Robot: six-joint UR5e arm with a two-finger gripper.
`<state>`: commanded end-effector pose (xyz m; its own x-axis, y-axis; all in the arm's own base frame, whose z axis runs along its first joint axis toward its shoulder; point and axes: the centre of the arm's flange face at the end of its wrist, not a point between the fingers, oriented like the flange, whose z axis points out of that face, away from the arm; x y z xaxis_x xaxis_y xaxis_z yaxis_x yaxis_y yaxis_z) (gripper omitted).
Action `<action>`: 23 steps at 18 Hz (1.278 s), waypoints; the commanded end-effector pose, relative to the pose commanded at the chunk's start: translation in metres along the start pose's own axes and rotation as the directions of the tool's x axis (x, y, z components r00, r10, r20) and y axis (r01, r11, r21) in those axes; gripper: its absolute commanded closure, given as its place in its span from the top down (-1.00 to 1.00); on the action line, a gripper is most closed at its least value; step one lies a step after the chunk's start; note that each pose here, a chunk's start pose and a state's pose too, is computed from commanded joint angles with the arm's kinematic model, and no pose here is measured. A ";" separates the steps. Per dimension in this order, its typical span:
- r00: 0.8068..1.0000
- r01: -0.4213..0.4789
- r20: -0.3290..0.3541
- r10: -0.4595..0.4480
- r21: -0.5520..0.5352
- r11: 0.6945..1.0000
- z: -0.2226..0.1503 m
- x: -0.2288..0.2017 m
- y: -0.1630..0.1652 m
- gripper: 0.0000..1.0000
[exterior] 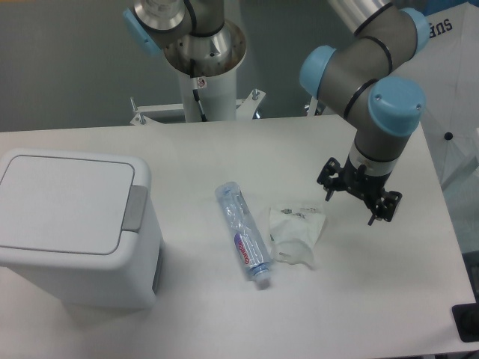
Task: Open the trash can
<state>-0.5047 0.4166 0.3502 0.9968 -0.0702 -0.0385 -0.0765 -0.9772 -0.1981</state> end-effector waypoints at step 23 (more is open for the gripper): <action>0.791 0.512 -0.558 -0.250 0.381 0.770 -0.067 0.128 -0.135 1.00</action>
<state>-0.3654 0.5263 0.4374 0.8211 0.0766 0.5656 0.4423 -0.7117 -0.5457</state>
